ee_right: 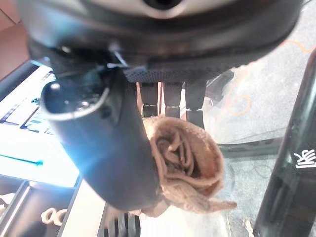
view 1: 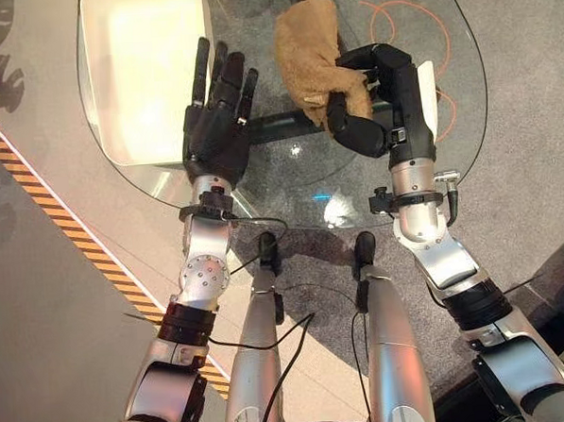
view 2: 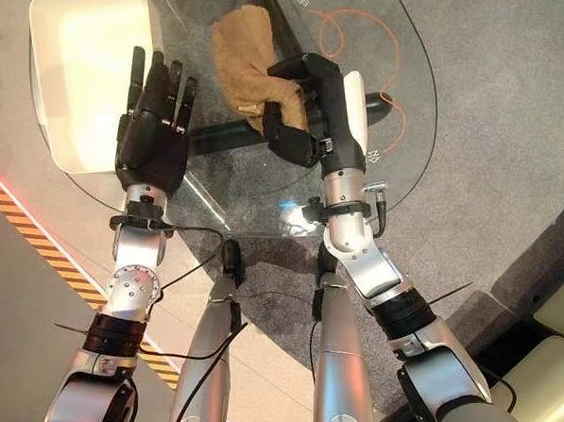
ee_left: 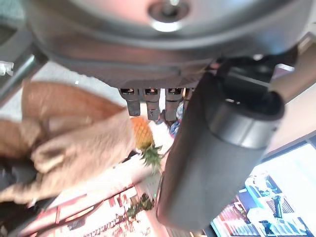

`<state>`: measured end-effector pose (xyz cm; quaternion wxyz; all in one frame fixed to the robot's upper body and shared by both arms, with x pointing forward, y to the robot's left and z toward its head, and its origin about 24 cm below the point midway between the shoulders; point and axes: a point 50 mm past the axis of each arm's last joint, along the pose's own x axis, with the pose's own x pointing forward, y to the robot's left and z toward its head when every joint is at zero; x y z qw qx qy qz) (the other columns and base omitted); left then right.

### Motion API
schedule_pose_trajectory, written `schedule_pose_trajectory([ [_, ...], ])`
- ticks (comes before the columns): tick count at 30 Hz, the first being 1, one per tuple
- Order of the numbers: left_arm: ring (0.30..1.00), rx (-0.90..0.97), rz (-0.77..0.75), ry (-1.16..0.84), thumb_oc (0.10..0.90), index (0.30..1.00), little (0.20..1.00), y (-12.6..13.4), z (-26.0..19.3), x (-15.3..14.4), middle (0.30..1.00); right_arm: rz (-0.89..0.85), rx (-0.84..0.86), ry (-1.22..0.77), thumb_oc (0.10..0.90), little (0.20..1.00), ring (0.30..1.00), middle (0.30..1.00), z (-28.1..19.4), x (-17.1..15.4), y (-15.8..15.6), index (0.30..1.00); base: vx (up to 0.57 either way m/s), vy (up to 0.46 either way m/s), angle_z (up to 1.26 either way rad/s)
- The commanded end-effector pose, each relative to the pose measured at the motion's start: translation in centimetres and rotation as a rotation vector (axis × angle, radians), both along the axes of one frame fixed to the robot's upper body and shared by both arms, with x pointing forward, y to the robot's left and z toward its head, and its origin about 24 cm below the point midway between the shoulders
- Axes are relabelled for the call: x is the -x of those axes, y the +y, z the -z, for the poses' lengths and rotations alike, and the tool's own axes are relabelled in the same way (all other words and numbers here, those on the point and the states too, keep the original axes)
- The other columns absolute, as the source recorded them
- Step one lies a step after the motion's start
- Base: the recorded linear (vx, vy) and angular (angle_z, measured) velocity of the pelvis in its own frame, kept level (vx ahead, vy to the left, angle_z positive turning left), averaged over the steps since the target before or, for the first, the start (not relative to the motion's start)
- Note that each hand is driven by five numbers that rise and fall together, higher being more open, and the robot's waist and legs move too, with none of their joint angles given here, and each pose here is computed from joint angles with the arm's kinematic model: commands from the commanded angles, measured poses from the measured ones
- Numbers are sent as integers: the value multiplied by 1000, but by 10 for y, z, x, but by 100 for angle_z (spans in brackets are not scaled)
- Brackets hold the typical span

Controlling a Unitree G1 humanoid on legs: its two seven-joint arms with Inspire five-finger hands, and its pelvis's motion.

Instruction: Wipe the table with a cloth and put it in the basket.

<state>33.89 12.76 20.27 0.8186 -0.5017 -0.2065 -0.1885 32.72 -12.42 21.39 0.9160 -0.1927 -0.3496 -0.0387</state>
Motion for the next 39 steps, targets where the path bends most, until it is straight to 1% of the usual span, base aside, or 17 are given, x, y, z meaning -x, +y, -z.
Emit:
schedule_pose_trajectory([
  [1, 900, 24, 61, -259, 800, 900, 900, -5, -57, 12, 900, -312, -67, -552, 100, 200, 300, 300, -99, 64, 42, 300, 0, 0, 0],
  [8, 900, 21, 82, -229, 800, 900, 900, -14, -57, 10, 900, -375, -31, -553, 100, 200, 300, 300, -100, 68, 55, 300, 0, 0, 0],
  [16, 900, 19, 75, -207, 800, 900, 900, -16, -57, 8, 900, -403, -13, -552, 100, 200, 300, 300, -101, 71, 61, 300, 0, 0, 0],
  [21, 900, 10, 51, -178, 800, 900, 900, -17, -56, 7, 900, -416, -12, -562, 100, 200, 300, 300, -103, 73, 63, 300, 0, 0, 0],
  [25, 900, 2, -18, -161, 800, 900, 900, -11, -56, 4, 900, -410, -25, -589, 100, 200, 300, 300, -107, 76, 62, 300, 0, 0, 0],
  [31, 900, -41, -81, -151, 800, 900, 900, -7, -55, 3, 900, -434, -28, -595, 100, 200, 300, 300, -108, 79, 62, 300, 0, 0, 0],
  [39, 900, -53, -105, -126, 800, 900, 900, -8, -53, 3, 900, -456, -31, -614, 100, 200, 300, 300, -109, 84, 64, 300, 0, 0, 0],
])
